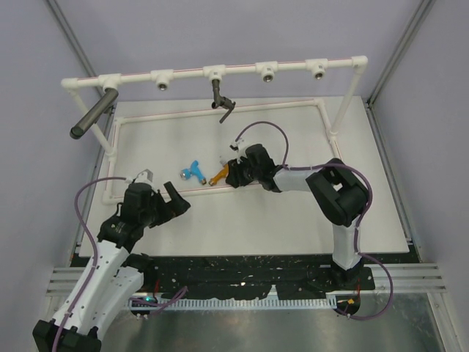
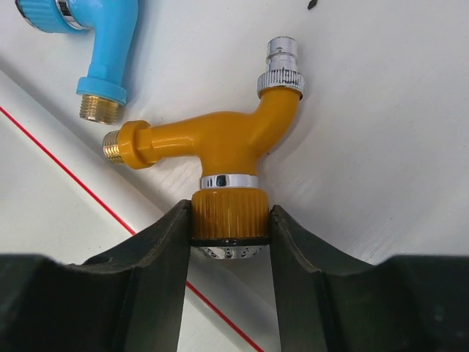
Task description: Install the water faucets
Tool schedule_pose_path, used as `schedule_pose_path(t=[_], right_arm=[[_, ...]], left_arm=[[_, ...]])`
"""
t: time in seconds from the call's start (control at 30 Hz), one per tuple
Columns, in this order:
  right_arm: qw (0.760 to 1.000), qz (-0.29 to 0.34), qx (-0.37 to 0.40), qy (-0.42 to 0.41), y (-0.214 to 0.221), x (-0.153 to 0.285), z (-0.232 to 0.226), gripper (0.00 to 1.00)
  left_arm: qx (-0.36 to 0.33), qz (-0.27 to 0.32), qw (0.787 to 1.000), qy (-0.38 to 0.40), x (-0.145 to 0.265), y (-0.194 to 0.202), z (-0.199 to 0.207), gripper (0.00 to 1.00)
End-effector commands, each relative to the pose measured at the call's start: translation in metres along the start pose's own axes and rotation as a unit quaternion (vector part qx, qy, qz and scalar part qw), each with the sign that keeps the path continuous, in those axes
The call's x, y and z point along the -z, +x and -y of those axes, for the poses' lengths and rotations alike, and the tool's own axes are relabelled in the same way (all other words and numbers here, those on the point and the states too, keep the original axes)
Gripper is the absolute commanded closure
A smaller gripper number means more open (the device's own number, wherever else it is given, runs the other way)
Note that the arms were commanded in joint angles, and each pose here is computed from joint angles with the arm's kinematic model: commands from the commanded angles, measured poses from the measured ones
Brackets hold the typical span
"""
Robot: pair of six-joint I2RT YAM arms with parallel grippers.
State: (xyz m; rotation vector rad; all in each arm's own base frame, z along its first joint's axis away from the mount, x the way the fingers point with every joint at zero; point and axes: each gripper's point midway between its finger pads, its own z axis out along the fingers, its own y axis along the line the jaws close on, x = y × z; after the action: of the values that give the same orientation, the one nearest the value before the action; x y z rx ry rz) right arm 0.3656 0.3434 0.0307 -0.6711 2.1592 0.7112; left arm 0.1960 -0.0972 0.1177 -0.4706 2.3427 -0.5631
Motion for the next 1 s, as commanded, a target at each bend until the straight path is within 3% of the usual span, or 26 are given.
schedule_pose_path(t=[0.0, 0.17, 0.23, 0.37, 0.47, 0.67, 0.77, 0.97], right_arm=[[0.998, 0.063, 0.004, -0.005, -0.04, 0.019, -0.013, 0.76], [0.994, 0.108, 0.007, -0.001, -0.077, 0.048, -0.022, 0.89], [0.992, 0.125, 0.005, -0.007, -0.092, 0.065, -0.03, 0.95], [0.991, 0.128, -0.022, -0.028, -0.099, 0.085, -0.043, 0.95], [0.991, 0.119, -0.034, -0.043, -0.096, 0.098, -0.053, 0.94], [0.99, 0.107, -0.068, -0.063, -0.085, 0.133, -0.068, 0.95], [0.988, 0.111, -0.074, -0.072, -0.082, 0.152, -0.076, 0.95], [0.987, 0.111, -0.077, -0.081, -0.078, 0.178, -0.091, 0.95]], left_arm=[[-0.052, 0.04, 0.994, 0.083, 0.004, -0.035, 0.045, 0.0], [-0.126, 0.052, 0.977, 0.165, 0.007, -0.054, 0.086, 0.0], [-0.186, 0.063, 0.964, 0.181, 0.007, -0.061, 0.098, 0.0], [-0.319, 0.086, 0.925, 0.189, 0.011, -0.065, 0.118, 0.0], [-0.421, 0.111, 0.881, 0.183, 0.011, -0.062, 0.129, 0.0], [-0.585, 0.214, 0.761, 0.182, 0.012, -0.064, 0.151, 0.01], [-0.61, 0.257, 0.73, 0.173, 0.014, -0.072, 0.156, 0.05], [-0.671, 0.287, 0.658, 0.186, 0.014, -0.064, 0.181, 0.11]])
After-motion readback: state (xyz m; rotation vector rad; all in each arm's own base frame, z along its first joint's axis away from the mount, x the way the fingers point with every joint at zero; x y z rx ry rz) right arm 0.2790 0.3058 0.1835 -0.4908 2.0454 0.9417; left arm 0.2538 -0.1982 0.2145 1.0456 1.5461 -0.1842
